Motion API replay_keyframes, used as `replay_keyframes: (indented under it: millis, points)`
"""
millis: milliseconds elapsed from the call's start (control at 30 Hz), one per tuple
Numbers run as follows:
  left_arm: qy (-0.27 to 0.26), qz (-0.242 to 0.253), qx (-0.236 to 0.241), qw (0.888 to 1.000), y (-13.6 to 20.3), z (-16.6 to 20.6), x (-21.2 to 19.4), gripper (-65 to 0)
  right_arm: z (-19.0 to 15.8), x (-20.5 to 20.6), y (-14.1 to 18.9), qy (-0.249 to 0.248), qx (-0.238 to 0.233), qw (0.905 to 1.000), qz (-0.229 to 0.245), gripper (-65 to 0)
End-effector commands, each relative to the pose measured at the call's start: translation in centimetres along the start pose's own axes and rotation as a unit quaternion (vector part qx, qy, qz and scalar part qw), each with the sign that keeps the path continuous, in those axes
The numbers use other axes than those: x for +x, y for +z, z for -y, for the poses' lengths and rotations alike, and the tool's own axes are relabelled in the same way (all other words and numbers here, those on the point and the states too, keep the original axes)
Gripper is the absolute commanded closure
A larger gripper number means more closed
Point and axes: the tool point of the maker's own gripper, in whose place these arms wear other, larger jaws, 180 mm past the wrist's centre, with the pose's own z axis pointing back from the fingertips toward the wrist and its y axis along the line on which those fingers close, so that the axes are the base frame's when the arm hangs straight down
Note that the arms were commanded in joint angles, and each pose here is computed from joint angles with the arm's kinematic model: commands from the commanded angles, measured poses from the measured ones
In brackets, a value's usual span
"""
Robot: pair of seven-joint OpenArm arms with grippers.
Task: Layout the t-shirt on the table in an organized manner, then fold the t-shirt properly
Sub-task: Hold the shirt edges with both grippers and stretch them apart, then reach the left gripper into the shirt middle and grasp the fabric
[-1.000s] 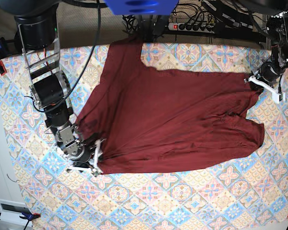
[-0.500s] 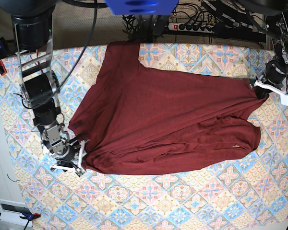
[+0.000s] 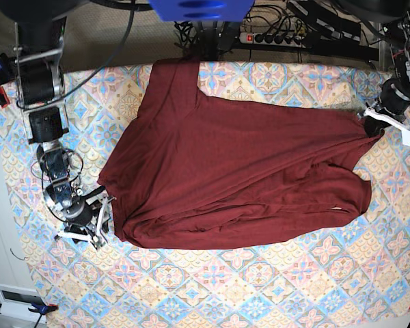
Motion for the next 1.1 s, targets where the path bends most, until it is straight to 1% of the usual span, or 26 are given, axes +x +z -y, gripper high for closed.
replay_keyframes:
  millis: [0, 67, 200, 267, 333, 400, 533, 600, 700, 767, 867, 900, 1067]
  points:
    - [-0.007, 0.005, 0.005, 1.000, 0.3, -0.4, 0.7, -2.6, 1.3, 3.7, 0.9, -0.001, -0.015, 0.9986, 0.050, -23.7]
    - [-0.007, -0.008, 0.012, 1.000, 0.1, -1.1, 0.6, -8.6, 0.2, 3.6, 1.7, 0.002, -0.012, 0.9990, 0.043, -24.0]
    - [-0.002, -0.018, 0.017, 1.000, 0.0, -1.6, 0.1, -24.2, -0.9, 3.0, 3.3, -0.003, -0.013, 0.9993, 0.035, -24.1]
    - [-0.001, -0.018, 0.017, 1.000, 0.0, -1.6, 0.1, -29.5, -1.2, 1.9, 3.7, -0.011, -0.011, 0.9996, 0.022, -24.1]
    - [0.000, -0.018, 0.018, 1.000, 0.1, -1.7, 0.1, -32.4, -1.8, 0.5, 4.0, -0.015, 0.004, 0.9999, 0.007, -24.1]
    - [0.005, -0.008, 0.026, 1.000, 0.5, -2.3, 0.6, -33.2, -2.1, -1.1, 4.3, -0.024, 0.013, 0.9996, -0.009, -24.1]
    - [0.040, 0.029, 0.055, 0.997, 2.5, -4.5, 1.4, -33.3, -2.8, -4.0, 5.0, -0.044, 0.017, 0.9984, -0.032, -24.1]
    - [0.041, 0.038, 0.044, 0.997, 2.7, -3.8, 1.9, -33.3, -3.2, -4.3, 5.4, -0.045, 0.017, 0.9984, -0.031, -24.1]
    - [0.046, 0.050, 0.005, 0.998, 2.9, -1.5, 2.6, -33.3, -4.5, -4.3, 6.2, -0.037, 0.025, 0.9987, -0.025, -24.1]
    - [0.044, 0.035, -0.038, 0.998, 2.1, 1.2, 1.9, -33.3, -5.2, -4.1, 6.6, -0.033, 0.029, 0.9988, -0.019, -24.1]
    - [0.032, 0.021, -0.085, 0.996, 0.4, 4.6, 1.5, -33.3, -6.1, -5.2, 7.1, -0.030, 0.036, 0.9981, -0.041, -24.1]
    - [0.036, 0.013, -0.098, 0.994, -0.3, 5.6, 0.9, -33.3, -6.4, -5.2, 7.2, -0.031, 0.038, 0.9978, -0.045, -24.1]
    - [0.024, -0.012, -0.127, 0.991, -3.2, 9.8, -1.6, -33.3, -7.8, -4.5, 7.2, -0.039, 0.047, 0.9972, -0.043, -24.1]
